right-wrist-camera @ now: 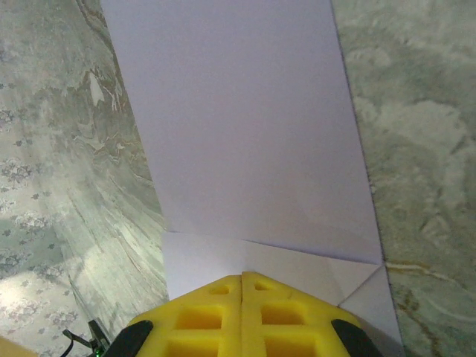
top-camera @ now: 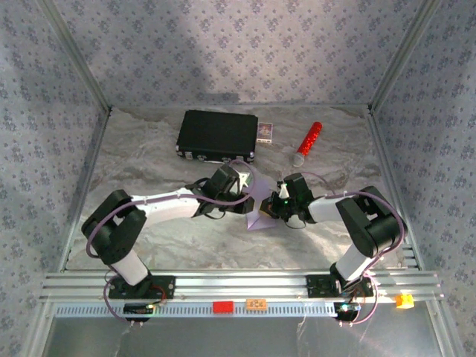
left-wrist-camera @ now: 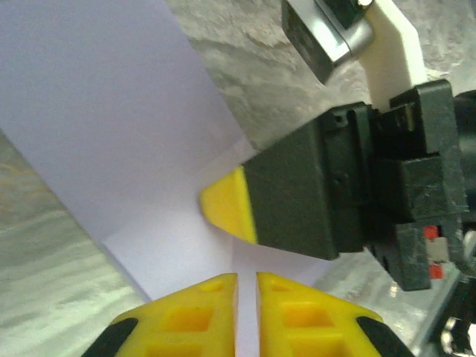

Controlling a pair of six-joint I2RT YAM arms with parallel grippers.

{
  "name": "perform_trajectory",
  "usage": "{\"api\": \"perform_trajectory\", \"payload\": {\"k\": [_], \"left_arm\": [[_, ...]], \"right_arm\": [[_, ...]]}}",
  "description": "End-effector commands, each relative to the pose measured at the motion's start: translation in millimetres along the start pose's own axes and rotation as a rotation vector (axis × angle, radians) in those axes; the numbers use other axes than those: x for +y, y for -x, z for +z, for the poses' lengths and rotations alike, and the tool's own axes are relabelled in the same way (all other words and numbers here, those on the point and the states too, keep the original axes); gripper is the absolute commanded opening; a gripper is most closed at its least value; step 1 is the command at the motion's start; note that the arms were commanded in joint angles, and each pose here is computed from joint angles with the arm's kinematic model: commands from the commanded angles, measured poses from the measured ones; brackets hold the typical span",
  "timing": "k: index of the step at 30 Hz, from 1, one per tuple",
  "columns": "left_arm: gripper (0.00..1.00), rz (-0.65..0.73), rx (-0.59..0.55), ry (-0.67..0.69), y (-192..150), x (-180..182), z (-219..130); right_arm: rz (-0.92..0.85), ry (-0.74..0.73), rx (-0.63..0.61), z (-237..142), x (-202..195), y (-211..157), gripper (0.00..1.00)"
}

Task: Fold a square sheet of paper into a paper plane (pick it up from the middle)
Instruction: Fold the triangle a second time at the center of the table.

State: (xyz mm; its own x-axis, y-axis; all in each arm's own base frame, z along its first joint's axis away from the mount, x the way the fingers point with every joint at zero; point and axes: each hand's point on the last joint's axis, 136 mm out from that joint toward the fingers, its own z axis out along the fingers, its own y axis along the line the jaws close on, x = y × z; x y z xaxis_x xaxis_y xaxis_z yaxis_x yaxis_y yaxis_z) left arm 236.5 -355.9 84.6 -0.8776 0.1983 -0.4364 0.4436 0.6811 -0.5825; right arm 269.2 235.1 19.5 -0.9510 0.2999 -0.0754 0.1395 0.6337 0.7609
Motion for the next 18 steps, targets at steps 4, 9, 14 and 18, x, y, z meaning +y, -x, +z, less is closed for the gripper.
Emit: {"api": "perform_trajectory", "payload": {"k": [4, 9, 14, 18], "left_arm": [[0.09, -0.033, 0.121, -0.172, -15.1, -29.0, 19.0], [0.09, -0.051, 0.166, -0.162, -21.8, -25.3, 32.2], [0.09, -0.062, 0.192, -0.163, -26.7, -23.0, 39.6], [0.09, -0.063, 0.209, -0.152, -30.4, -19.6, 43.4]], "right_arm": [[0.057, -0.11, -0.004, -0.9, -30.1, -6.7, 0.04], [0.056, -0.108, -0.002, -0.6, -29.7, -6.9, 0.04], [0.055, -0.109, -0.005, -1.1, -29.8, -6.9, 0.04], [0.057, -0.109, -0.004, -1.4, -30.2, -7.4, 0.04]]}}
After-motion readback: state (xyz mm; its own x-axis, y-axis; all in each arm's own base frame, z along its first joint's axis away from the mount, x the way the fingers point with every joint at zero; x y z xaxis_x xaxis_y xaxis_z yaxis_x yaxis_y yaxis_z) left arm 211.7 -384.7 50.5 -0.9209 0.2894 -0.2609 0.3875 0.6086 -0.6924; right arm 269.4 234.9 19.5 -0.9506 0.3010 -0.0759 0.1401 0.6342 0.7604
